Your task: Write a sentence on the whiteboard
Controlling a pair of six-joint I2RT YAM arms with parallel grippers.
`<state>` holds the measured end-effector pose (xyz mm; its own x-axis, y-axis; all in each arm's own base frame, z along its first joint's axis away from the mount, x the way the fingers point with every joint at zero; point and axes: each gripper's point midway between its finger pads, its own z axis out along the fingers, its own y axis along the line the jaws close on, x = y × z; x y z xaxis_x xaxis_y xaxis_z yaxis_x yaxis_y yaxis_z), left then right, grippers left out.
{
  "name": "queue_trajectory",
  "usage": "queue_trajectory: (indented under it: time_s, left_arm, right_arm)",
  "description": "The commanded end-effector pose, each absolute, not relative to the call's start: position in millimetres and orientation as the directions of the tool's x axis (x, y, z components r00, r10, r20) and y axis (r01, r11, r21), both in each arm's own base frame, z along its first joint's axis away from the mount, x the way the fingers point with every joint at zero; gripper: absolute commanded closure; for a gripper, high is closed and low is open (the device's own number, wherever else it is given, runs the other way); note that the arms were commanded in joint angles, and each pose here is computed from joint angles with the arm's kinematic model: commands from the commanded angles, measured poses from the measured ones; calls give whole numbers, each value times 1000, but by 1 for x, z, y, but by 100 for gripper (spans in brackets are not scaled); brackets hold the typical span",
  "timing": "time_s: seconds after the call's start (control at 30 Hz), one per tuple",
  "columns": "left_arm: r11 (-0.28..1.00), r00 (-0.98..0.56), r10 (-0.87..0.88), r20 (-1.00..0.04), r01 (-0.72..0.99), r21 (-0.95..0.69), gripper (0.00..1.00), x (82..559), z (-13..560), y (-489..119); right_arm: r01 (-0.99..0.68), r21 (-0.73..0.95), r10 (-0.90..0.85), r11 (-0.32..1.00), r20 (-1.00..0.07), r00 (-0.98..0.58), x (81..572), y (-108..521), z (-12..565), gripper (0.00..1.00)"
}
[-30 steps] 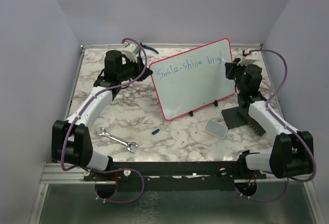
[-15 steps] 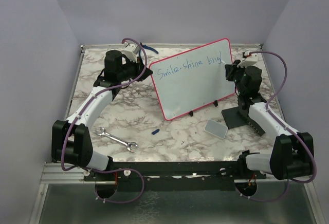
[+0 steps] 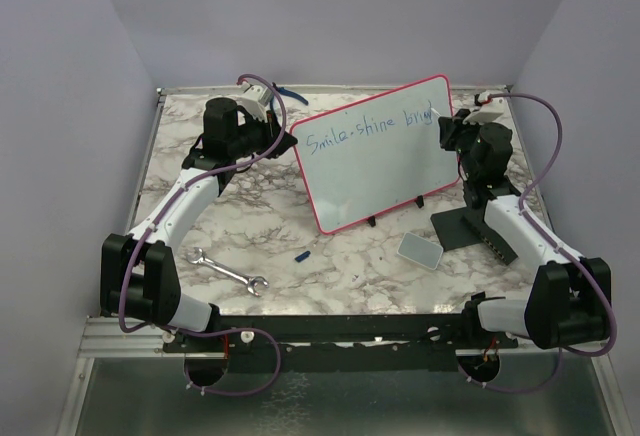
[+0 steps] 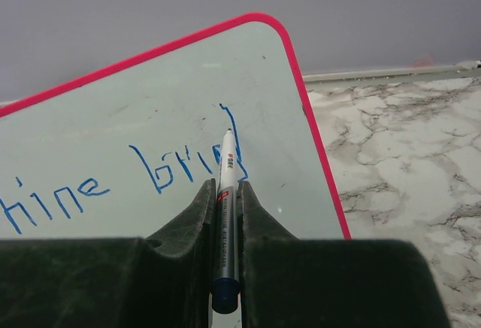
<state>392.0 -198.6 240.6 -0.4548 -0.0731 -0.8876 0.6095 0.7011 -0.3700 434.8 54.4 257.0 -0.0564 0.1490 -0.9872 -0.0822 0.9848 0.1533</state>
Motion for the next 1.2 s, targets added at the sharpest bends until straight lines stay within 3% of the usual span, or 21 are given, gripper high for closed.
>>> queue_trajectory:
  time_s: [0.0, 1.17]
  left_arm:
    - [689, -395, -53, -917, 650, -320, 100, 390, 254, -197]
    - [688, -393, -50, -918, 652, -317, 100, 391, 254, -198]
  right_arm:
    - [-45, 134, 133, 990, -991, -33, 440, 46, 262, 99]
    - [-24, 136, 135, 990, -990, -39, 446, 43, 256, 99]
